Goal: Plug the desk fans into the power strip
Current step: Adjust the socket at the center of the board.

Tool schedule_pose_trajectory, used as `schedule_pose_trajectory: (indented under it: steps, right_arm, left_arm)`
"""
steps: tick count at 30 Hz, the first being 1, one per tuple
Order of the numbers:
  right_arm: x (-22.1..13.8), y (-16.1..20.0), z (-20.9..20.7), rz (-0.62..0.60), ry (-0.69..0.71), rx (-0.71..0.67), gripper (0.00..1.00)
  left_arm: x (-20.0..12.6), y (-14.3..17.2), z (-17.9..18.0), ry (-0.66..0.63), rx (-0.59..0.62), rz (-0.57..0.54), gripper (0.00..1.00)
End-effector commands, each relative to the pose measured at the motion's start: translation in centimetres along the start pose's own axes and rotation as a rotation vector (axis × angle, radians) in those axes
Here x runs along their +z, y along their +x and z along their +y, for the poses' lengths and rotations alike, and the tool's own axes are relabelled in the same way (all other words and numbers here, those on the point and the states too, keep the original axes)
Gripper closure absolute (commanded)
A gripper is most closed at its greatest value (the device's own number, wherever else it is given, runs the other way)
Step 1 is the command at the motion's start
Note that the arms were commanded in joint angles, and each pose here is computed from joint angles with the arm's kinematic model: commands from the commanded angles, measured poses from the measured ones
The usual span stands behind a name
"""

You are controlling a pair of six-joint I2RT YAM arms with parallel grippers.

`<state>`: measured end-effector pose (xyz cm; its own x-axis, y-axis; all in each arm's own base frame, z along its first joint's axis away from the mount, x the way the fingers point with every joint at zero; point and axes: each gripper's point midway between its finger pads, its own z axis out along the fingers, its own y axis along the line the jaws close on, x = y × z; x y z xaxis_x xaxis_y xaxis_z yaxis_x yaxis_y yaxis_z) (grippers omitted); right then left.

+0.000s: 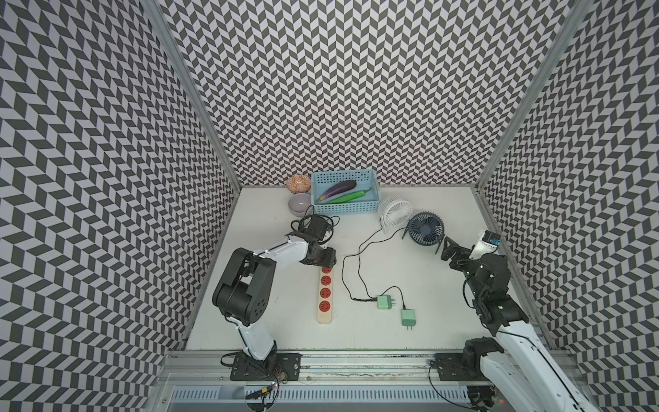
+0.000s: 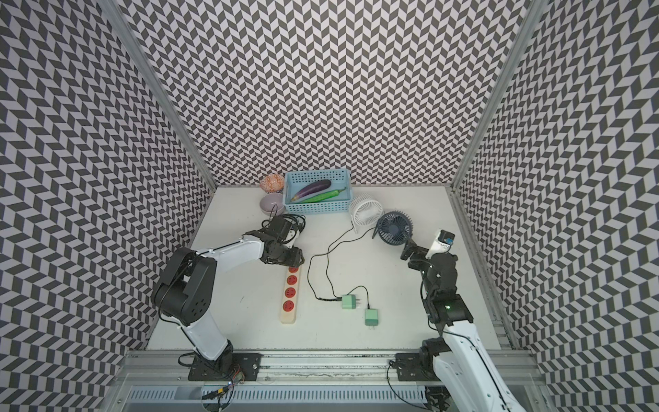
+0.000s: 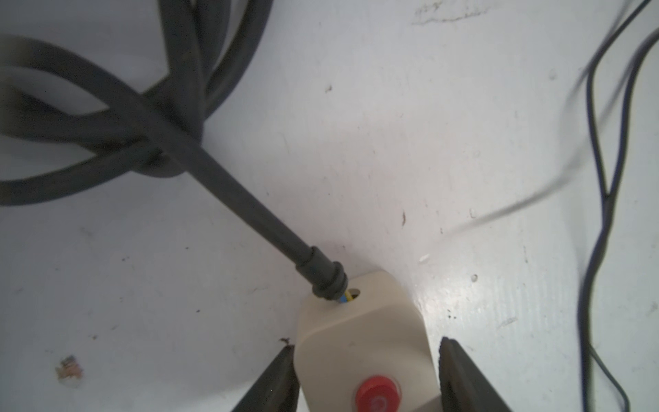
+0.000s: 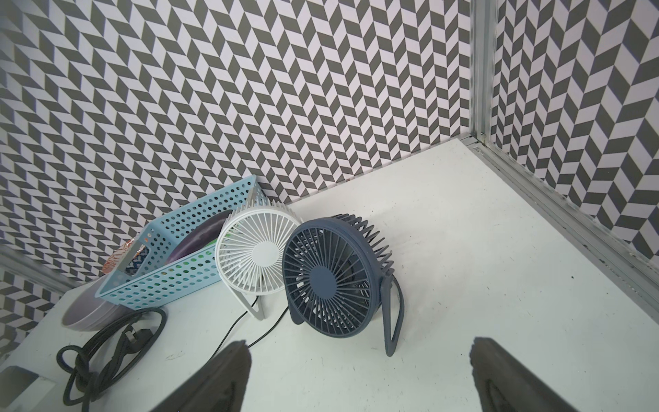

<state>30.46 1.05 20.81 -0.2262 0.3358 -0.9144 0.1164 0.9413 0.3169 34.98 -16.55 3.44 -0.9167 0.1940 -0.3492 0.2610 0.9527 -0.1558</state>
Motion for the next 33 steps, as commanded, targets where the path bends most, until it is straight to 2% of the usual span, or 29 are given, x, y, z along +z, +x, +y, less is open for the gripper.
schedule_pose_trajectory:
  steps: [1, 4, 8, 14, 18, 26, 30, 33]
  right_arm:
    - [-0.2, -1.6, 1.4, -0.052, -0.062, -0.013, 0.0]
    - [-0.2, -1.3, 2.2, -0.049, -0.104, -0.036, 0.0]
    - [-0.4, -1.8, 3.6, -0.048, -0.162, -0.061, 0.0]
    - [-0.7, -2.4, 6.3, -0.032, -0.268, -0.15, 0.0]
    - [-1.3, -2.9, 8.3, -0.033, -0.358, -0.274, 0.0]
    - [-2.9, -1.4, 11.9, -0.063, -0.519, -0.525, 0.0]
    - [-3.7, -0.2, 13.5, -0.061, -0.604, -0.644, 0.0]
    - [-5.6, 2.8, 15.9, -0.037, -0.758, -0.793, 0.0]
  left_arm:
    - [-0.9, -0.8, 1.4, -0.035, -0.039, -0.039, 0.4]
    - [-1.1, -0.7, 1.4, -0.023, -0.046, -0.043, 0.39]
    - [-2.1, -1.2, 0.8, 0.004, -0.033, -0.071, 0.28]
    - [-4.3, -2.4, 0.3, 0.018, 0.004, -0.143, 0.21]
    - [-6.1, -3.3, 0.0, 0.017, 0.037, -0.203, 0.14]
    - [-9.2, -4.0, -0.5, 0.028, 0.134, -0.31, 0.0]
    - [-10.9, -3.6, 0.1, 0.018, 0.176, -0.355, 0.0]
    - [-11.9, -3.2, 0.6, 0.034, 0.182, -0.393, 0.0]
